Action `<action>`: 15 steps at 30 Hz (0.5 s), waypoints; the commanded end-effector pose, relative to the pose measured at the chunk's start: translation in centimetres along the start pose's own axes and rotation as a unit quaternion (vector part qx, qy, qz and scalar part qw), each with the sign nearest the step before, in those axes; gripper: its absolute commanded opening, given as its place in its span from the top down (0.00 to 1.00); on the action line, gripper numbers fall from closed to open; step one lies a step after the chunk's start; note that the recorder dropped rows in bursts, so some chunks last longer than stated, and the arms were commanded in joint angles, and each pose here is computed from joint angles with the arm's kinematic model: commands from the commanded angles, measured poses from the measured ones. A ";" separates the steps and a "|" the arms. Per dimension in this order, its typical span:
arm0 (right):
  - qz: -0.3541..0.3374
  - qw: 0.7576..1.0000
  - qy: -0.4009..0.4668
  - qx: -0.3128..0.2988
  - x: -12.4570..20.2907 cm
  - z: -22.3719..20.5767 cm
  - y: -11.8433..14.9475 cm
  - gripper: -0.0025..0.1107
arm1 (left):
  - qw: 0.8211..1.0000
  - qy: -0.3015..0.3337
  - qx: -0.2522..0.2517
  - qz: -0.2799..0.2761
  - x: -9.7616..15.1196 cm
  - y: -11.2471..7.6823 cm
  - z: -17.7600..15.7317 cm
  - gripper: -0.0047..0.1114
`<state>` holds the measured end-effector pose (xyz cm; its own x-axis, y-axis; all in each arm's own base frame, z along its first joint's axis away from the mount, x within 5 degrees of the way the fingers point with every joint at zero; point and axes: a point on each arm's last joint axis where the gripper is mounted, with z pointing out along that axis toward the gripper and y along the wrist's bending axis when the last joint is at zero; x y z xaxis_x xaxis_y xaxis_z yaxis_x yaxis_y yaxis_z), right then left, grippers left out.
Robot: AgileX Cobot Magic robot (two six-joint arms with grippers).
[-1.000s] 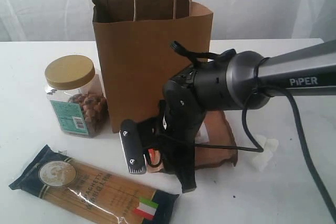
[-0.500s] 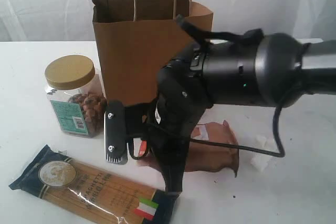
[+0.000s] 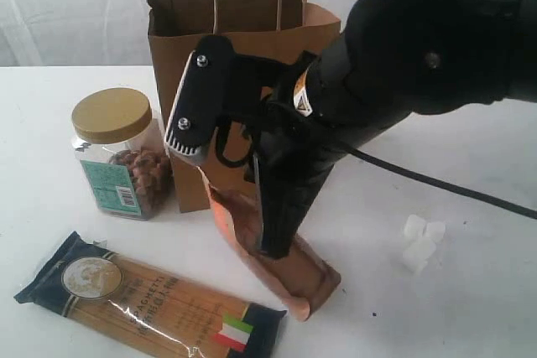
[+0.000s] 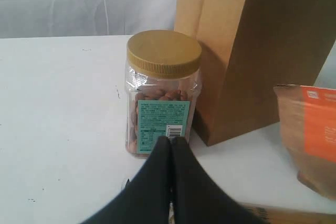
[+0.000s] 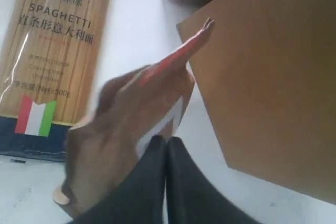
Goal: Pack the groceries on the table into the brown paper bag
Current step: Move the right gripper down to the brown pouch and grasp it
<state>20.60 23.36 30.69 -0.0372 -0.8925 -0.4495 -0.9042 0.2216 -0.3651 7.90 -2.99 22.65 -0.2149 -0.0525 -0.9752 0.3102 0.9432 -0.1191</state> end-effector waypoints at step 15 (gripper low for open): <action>0.163 0.979 0.005 -0.123 1.7 0.8 1.6 0.85 | 1.000 0.000 0.008 -0.006 0.1 -0.1 0.0 0.96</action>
<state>20.47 22.08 28.60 -0.3151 -0.8188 -0.4799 -0.8990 0.4196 -0.1255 7.90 -2.99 22.65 -0.2149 -0.0525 -0.9752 0.3102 0.9432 -0.1191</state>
